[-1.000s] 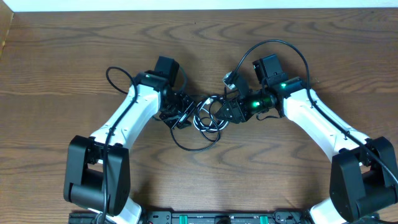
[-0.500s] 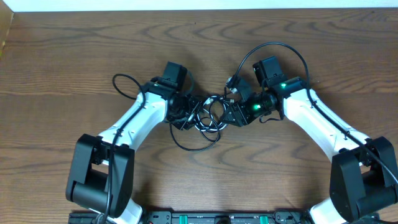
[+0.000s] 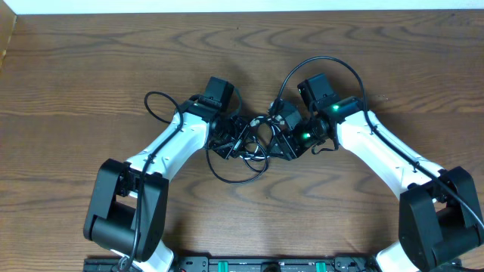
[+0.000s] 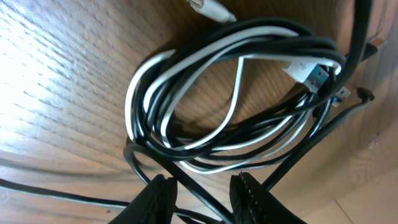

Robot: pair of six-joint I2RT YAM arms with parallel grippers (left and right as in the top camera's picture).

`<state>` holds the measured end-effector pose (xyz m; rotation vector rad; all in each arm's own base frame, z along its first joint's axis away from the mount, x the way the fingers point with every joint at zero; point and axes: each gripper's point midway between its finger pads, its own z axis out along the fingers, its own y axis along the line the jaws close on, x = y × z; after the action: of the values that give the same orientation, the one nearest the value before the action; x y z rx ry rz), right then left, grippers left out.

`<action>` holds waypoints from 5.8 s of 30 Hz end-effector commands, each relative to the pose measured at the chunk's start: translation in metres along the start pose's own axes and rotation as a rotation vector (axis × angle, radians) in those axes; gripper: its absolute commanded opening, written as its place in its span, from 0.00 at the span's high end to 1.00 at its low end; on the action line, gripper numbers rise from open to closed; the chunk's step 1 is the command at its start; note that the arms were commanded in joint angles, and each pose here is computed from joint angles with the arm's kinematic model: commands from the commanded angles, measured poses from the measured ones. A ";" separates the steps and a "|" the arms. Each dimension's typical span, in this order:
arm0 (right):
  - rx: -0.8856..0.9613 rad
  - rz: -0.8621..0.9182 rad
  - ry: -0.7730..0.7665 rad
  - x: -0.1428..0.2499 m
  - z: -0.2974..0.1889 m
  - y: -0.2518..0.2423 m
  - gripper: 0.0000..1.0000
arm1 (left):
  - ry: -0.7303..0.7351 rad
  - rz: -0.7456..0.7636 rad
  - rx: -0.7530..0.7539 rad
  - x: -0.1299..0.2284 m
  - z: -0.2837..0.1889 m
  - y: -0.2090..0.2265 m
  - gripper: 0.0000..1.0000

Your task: Untangle cables

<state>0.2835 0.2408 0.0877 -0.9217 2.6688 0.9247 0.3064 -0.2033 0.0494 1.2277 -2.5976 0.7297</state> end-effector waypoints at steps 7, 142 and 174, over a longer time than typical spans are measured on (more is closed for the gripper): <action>0.071 -0.017 0.030 0.005 -0.001 -0.009 0.58 | 0.002 -0.017 -0.024 0.000 0.005 0.006 0.69; -0.232 -0.579 -0.624 -0.044 -0.170 0.035 0.96 | 0.376 -0.252 0.539 -0.026 -0.080 -0.102 0.93; 0.060 -0.277 -0.169 -0.054 0.023 0.017 0.99 | 0.439 -0.255 0.531 -0.017 -0.083 -0.102 0.93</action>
<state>0.3077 0.3001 0.0888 -1.1778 2.3216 0.8288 0.3935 -0.2055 0.1539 1.3102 -1.9325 1.5055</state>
